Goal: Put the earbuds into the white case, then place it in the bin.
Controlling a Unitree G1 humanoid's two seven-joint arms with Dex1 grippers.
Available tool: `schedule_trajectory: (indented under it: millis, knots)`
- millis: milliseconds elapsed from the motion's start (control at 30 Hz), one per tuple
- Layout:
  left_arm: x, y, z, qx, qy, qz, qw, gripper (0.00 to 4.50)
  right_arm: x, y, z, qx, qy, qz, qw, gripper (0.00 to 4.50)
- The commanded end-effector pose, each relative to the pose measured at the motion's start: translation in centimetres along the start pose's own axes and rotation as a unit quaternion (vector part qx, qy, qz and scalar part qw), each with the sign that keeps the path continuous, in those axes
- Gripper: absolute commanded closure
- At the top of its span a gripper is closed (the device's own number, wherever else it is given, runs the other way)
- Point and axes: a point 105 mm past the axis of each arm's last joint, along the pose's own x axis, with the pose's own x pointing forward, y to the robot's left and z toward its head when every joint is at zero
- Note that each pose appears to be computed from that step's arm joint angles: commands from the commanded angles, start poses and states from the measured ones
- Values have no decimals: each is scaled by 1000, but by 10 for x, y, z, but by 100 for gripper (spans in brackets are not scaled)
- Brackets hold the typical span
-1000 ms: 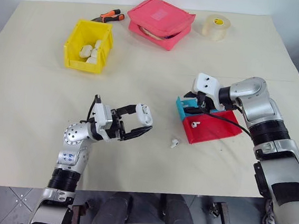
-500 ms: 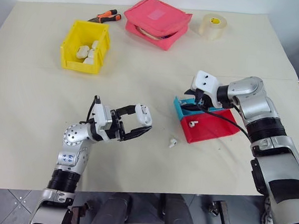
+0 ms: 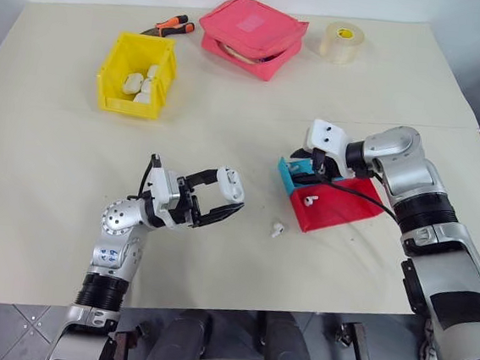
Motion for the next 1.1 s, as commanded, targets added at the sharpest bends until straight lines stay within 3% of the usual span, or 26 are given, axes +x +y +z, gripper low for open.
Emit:
schedule_trajectory:
  millis: [33, 200, 233, 667, 1100]
  knots:
    - [2, -3, 10, 22, -11, -8, 1000, 170, -2, -1, 15, -25, -31, -1, 999, 215]
    - [2, -2, 10, 22, -11, -7, 1000, 170, -2, -1, 19, -33, -40, -2, 999, 391]
    - [2, -2, 10, 22, -11, -6, 1000, 170, -2, -1, 19, -33, -41, -4, 999, 403]
    - [4, 0, 9, 19, -12, -8, 1000, 170, -26, -16, -1, -3, -7, -56, 998, 402]
    - [7, 3, 8, 18, -12, -11, 1000, 170, -41, -11, -10, 14, 17, -50, 998, 402]
